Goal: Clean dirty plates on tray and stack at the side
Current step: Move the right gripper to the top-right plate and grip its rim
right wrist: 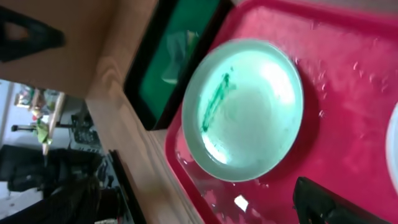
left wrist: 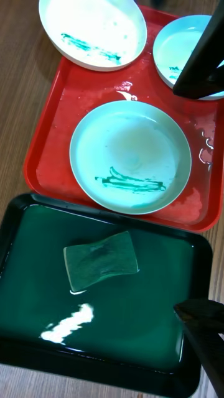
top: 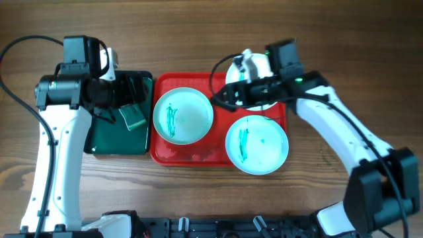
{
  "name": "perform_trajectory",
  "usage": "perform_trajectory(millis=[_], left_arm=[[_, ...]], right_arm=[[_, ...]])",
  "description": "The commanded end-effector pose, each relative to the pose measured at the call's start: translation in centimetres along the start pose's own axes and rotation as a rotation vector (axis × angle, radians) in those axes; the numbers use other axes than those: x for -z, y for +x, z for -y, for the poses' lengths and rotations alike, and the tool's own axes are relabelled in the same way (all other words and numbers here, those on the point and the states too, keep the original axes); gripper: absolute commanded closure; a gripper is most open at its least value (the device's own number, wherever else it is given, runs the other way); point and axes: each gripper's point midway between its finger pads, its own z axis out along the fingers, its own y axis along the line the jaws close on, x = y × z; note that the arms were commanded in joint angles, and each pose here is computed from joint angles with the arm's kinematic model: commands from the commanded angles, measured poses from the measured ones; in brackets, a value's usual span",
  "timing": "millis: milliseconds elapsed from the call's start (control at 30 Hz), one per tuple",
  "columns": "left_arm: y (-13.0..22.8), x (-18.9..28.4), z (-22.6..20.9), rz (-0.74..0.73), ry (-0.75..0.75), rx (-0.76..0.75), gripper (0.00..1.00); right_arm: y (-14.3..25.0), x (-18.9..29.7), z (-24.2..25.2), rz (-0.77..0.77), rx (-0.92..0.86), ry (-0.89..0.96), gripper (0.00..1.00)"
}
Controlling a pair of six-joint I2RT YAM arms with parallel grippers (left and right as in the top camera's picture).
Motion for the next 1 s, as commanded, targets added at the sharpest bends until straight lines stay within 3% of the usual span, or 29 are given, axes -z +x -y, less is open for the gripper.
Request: perform_trajectory(millis=[0, 100, 200, 267, 367, 600, 967], left_arm=[[-0.5, 0.3, 0.3, 0.012, 0.019, -0.01, 0.0], [-0.4, 0.3, -0.4, 0.014, -0.021, 0.068, 0.0], [-0.8, 0.5, -3.0, 0.055, -0.165, 0.209, 0.0], [-1.2, 0.7, -4.0, 0.085, -0.227, 0.225, 0.0], [-1.4, 0.6, -5.2, 0.094, -0.293, 0.22, 0.01], [-1.0, -2.1, -5.7, -0.001, -0.324, 0.19, 0.08], [-0.9, -5.6, -8.2, -0.082, -0.377, 0.3, 0.21]], right_arm=[[0.4, -1.3, 3.9, 0.012, -0.085, 0.362, 0.0], [0.5, -1.3, 5.4, 0.027, -0.033, 0.563, 0.0], [0.5, -1.6, 5.3, 0.022, -0.027, 0.56, 0.0], [0.4, -2.0, 4.9, 0.03, -0.04, 0.527, 0.01], [0.0, -2.5, 5.1, 0.065, -0.111, 0.52, 0.43], [0.8, -6.5, 7.1, 0.027, -0.139, 0.513, 0.51], [2.6, -10.9, 9.0, -0.023, -0.147, 0.514, 0.63]])
